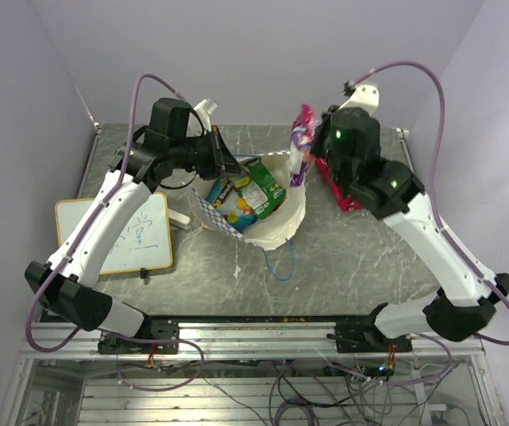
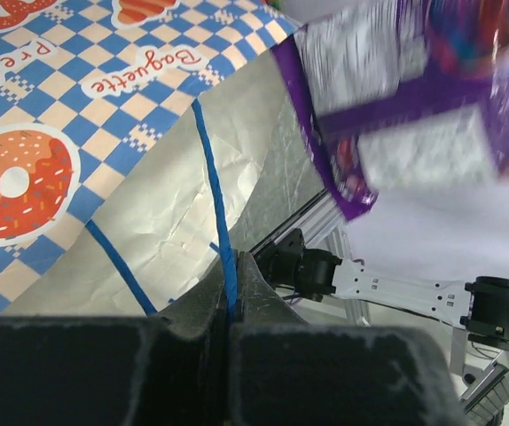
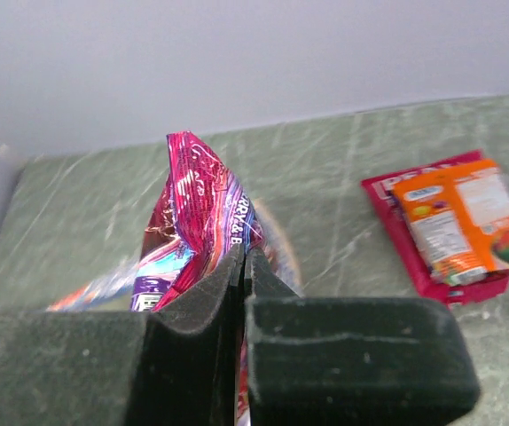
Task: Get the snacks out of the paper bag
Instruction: Place the snack at the center of the board.
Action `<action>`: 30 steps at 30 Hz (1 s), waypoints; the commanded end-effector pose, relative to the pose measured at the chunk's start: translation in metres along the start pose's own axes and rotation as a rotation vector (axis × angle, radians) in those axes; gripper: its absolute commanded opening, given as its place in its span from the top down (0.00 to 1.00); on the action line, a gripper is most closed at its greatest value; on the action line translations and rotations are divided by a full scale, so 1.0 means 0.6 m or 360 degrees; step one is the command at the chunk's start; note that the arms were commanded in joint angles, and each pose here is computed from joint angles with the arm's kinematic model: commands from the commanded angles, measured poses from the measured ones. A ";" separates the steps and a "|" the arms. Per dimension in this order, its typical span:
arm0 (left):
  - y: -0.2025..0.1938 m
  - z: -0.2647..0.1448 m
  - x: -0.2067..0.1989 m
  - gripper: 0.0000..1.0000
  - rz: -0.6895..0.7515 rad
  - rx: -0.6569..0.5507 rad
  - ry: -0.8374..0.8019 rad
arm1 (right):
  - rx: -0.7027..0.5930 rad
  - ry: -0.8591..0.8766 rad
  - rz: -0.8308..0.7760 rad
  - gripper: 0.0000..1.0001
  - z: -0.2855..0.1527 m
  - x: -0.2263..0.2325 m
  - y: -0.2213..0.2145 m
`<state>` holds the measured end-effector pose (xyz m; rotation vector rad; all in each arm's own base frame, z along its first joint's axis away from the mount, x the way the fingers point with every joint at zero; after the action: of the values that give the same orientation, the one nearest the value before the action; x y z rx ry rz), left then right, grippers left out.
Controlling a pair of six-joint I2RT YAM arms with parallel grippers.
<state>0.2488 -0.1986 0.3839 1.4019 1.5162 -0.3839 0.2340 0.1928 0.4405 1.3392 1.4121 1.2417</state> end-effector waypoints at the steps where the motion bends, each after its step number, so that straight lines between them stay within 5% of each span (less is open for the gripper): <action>1: 0.001 -0.003 0.000 0.93 0.0036 0.0009 -0.0020 | -0.0020 -0.0324 0.0145 1.00 0.085 -0.060 0.013; 12: 0.002 -0.008 -0.003 0.93 0.0065 0.0013 0.0001 | -0.0110 -0.0563 0.0189 1.00 0.183 -0.139 0.036; 22: 0.009 0.008 0.005 0.93 0.0045 0.0043 -0.0004 | -0.0137 -0.0351 0.0448 1.00 0.124 -0.131 0.074; 30: 0.008 0.010 0.002 0.93 0.0028 0.0052 -0.0041 | -0.0109 -0.0601 0.0414 1.00 0.121 -0.163 0.043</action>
<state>0.2574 -0.2006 0.3719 1.4402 1.5307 -0.3875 0.3189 0.1144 0.4439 1.6265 1.0538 1.1511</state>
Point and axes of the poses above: each gripper's point midway between its finger pads, its own z axis out along the fingers, its own x axis along the line the jaws close on, y = z × x, the point moved 9 cm from there along -z, back along the fingers, and after that the axes turned 8 degrees about -z, right-handed, at the moved point
